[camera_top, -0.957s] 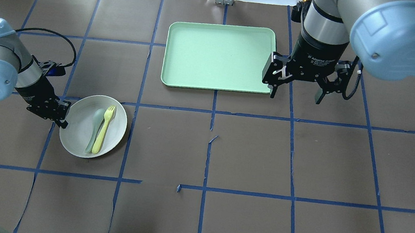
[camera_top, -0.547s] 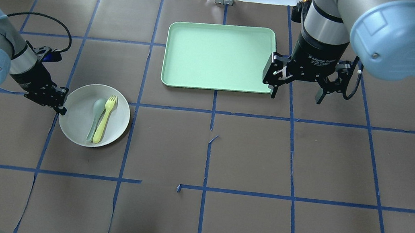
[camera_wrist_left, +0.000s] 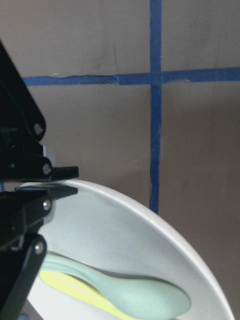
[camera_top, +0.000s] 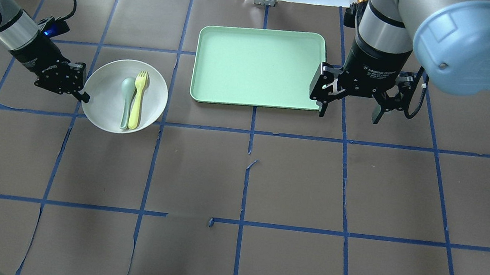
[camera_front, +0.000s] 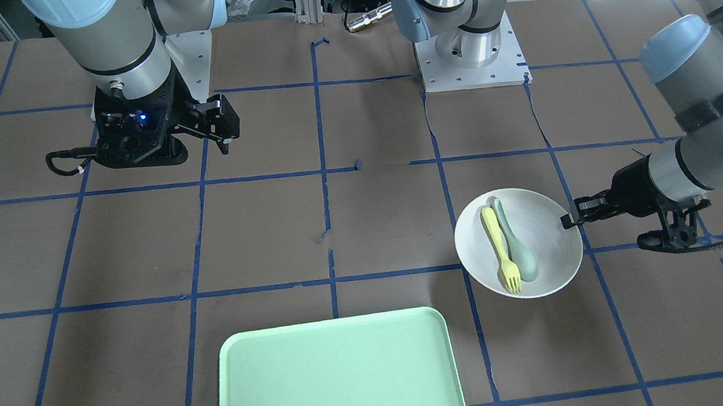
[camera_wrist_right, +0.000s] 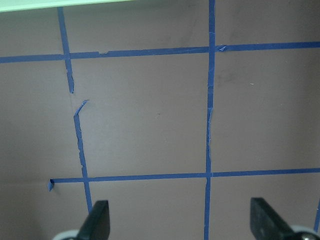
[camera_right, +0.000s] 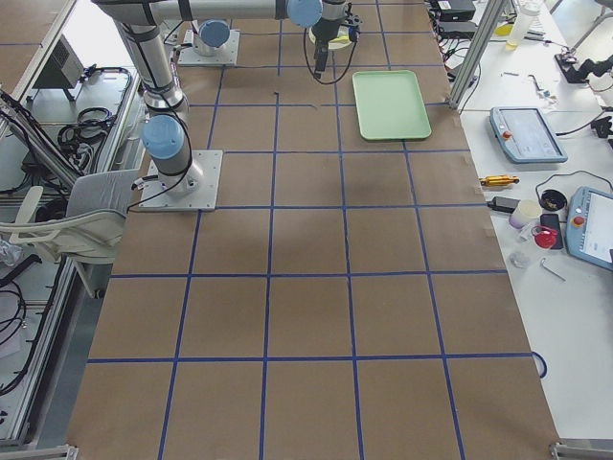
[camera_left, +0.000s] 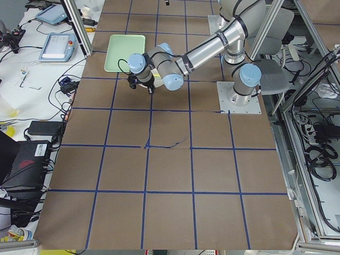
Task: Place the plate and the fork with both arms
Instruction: 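Slide the white plate with the left gripper onto the green tray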
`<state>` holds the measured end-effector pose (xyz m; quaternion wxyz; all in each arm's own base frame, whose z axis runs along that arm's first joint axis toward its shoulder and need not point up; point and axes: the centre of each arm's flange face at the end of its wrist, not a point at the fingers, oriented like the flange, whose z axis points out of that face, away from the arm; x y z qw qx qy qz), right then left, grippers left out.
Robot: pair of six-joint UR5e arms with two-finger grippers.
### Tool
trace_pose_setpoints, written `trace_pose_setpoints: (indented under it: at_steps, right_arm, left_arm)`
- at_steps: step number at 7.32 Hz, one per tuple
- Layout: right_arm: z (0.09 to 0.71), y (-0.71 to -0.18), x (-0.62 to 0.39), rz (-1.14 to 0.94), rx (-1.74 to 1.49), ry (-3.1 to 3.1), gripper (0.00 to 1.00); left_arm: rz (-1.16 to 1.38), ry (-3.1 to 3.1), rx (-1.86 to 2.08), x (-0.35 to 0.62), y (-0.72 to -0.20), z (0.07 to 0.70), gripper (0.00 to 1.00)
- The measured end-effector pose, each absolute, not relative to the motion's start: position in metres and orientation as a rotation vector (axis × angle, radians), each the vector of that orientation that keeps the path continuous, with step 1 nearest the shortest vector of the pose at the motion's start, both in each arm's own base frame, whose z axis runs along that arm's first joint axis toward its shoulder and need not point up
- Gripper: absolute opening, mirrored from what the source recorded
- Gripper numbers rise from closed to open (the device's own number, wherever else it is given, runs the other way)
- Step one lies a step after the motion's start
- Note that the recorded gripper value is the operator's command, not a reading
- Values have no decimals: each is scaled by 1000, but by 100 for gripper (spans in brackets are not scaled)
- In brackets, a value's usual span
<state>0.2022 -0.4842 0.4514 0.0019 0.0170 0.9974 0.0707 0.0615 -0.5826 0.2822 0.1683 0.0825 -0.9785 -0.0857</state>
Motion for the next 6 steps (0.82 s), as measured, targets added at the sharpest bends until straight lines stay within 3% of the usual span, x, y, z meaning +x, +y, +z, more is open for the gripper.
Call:
trace_pose_setpoints:
  at_steps: [3, 6]
  right_arm:
    - [451, -483, 203, 224, 47, 3133, 100]
    - [448, -481, 205, 239, 40, 3134, 100]
  left_arm:
    - [-203, -2738, 282, -46, -654, 302, 0]
    - [-157, -2675, 268, -127, -718, 256, 0]
